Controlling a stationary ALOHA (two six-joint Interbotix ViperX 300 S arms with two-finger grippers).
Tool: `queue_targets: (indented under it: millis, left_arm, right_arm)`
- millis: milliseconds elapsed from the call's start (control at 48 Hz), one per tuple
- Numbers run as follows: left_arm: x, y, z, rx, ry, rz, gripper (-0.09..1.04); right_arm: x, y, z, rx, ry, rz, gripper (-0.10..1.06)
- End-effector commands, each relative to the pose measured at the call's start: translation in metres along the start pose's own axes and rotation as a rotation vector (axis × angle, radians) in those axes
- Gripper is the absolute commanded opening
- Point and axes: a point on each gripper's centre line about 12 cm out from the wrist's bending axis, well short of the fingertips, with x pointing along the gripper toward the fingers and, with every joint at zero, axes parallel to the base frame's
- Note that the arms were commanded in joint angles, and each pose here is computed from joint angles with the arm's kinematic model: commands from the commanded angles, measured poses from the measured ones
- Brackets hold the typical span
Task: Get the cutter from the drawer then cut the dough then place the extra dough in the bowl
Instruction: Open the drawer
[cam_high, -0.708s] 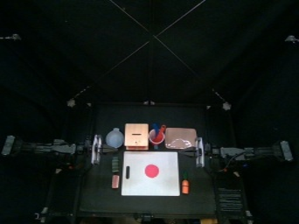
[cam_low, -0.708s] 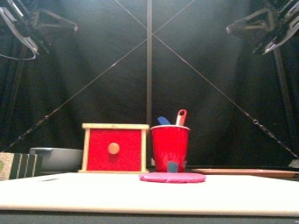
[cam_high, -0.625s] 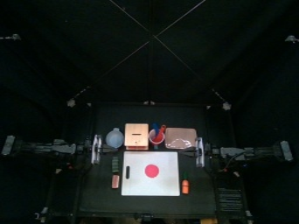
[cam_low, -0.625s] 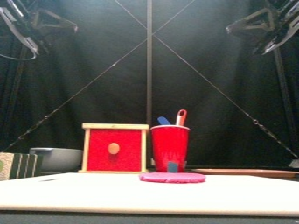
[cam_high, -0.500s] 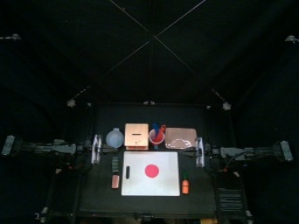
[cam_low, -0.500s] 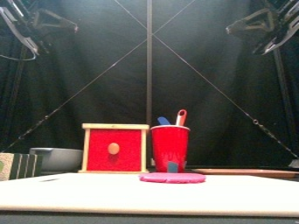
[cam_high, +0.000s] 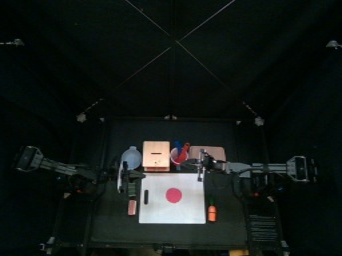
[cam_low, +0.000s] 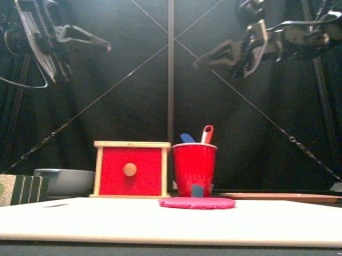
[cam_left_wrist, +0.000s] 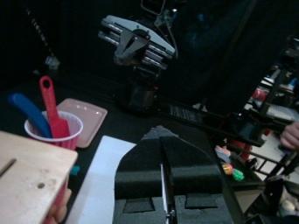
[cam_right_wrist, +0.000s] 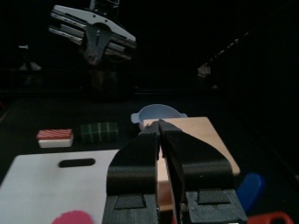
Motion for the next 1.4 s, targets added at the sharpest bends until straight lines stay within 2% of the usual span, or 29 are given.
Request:
queue_targets:
  millis: [21, 188, 312, 417, 604, 938, 1146, 1396]
  left_arm:
    - [0.017, -0.008, -0.001, -0.051, -0.003, 0.031, 0.02]
    - [0.031, -0.002, -0.014, -0.147, 0.03, 0.146, 0.02]
    - [0.04, 0.012, -0.024, -0.262, 0.029, 0.3, 0.02]
    - [0.046, 0.021, -0.036, -0.311, 0.021, 0.405, 0.01]
    - [0.053, 0.032, -0.058, -0.347, 0.053, 0.523, 0.02]
    - [0.054, 0.037, -0.065, -0.381, 0.058, 0.58, 0.05]
    - [0.053, 0.041, -0.069, -0.408, 0.061, 0.622, 0.19]
    - [0.057, 0.044, -0.077, -0.414, 0.072, 0.651, 0.39]
  right_arm:
    - [0.038, -0.012, -0.004, -0.026, -0.023, -0.006, 0.03]
    - [0.088, -0.025, -0.022, -0.069, -0.013, 0.001, 0.03]
    - [0.113, -0.03, -0.034, -0.081, -0.008, 0.006, 0.03]
    - [0.126, -0.031, -0.044, -0.087, 0.006, 0.012, 0.03]
    - [0.128, -0.03, -0.061, -0.084, 0.073, 0.015, 0.03]
    - [0.126, -0.033, -0.078, -0.076, 0.235, 0.0, 0.03]
    - [0.128, -0.033, -0.081, -0.063, 0.276, -0.009, 0.03]
    - [0.128, -0.03, -0.092, -0.061, 0.302, 0.0, 0.03]
